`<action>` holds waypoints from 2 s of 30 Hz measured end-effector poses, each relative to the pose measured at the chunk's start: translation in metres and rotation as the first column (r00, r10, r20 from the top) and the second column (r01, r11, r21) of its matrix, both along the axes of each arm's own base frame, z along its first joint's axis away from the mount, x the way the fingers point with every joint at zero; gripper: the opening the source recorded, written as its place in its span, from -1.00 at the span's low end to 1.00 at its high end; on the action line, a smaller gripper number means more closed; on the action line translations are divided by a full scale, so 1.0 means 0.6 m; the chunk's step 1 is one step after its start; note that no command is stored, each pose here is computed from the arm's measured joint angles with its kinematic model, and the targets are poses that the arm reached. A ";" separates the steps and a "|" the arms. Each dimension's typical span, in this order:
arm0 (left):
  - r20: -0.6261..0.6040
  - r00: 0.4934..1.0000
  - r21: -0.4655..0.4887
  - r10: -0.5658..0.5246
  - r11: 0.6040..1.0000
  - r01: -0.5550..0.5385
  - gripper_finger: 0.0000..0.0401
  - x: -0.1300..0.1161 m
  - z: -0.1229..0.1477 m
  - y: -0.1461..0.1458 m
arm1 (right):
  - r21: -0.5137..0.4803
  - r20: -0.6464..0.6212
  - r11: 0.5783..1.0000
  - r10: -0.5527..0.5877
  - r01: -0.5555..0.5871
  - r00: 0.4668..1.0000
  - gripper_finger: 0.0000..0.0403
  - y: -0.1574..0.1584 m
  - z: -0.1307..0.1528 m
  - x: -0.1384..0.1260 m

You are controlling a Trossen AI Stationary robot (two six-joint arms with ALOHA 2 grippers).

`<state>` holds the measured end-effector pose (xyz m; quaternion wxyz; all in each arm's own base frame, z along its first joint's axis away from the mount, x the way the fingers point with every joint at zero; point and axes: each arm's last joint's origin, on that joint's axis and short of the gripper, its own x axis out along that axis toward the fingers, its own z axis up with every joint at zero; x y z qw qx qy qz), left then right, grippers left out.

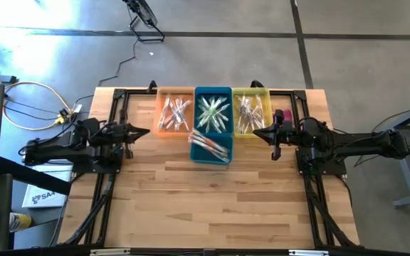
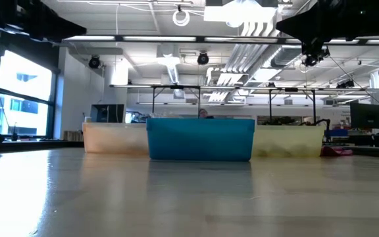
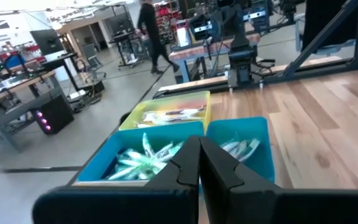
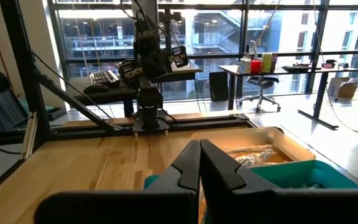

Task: Pick & Place Toothbrushes
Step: Return to Home Position

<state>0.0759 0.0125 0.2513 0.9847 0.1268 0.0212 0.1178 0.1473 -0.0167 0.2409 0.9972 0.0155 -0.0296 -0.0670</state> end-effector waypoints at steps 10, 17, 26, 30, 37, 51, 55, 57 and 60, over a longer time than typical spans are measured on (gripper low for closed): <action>0.004 1.000 0.008 -0.002 1.000 0.002 -1.00 -0.011 -0.024 -0.001 | 0.045 0.000 0.999 0.001 -0.001 1.000 -0.99 0.000 -0.001 0.000; -0.026 1.000 0.000 0.004 1.000 -0.004 -1.00 0.018 -0.098 0.002 | 0.049 0.033 0.999 0.006 -0.008 0.999 -0.98 0.001 0.006 -0.007; 0.021 1.000 -0.046 -0.013 0.999 0.014 -1.00 0.026 -0.116 0.002 | 0.043 0.080 0.999 0.007 -0.011 0.997 -0.98 0.004 0.018 -0.036; 0.004 1.000 -0.070 -0.028 0.997 0.028 -1.00 0.027 -0.120 0.002 | 0.043 0.089 0.999 0.002 -0.005 0.996 -0.98 0.006 0.020 -0.055; -0.001 1.000 -0.078 -0.028 0.997 0.028 -1.00 0.027 -0.121 0.002 | 0.067 0.122 0.998 -0.029 0.020 0.992 -0.98 0.007 0.023 -0.079; -0.021 0.999 -0.082 -0.028 0.996 0.026 -1.00 0.026 -0.123 0.002 | 0.100 0.125 0.989 -0.120 0.108 0.985 -0.98 0.007 0.015 -0.122; -0.025 0.999 -0.082 -0.028 0.996 0.026 -1.00 0.026 -0.124 0.002 | 0.101 0.133 0.989 -0.124 0.111 0.983 -0.98 0.008 0.013 -0.131; -0.026 0.999 -0.082 -0.028 0.996 0.026 -1.00 0.026 -0.124 0.002 | 0.105 0.109 0.988 -0.126 0.114 0.986 -0.98 0.008 0.008 -0.131; -0.028 0.999 -0.078 -0.028 0.997 0.026 -1.00 0.026 -0.124 0.002 | 0.105 0.124 0.988 -0.125 0.112 0.984 -0.98 0.008 0.011 -0.131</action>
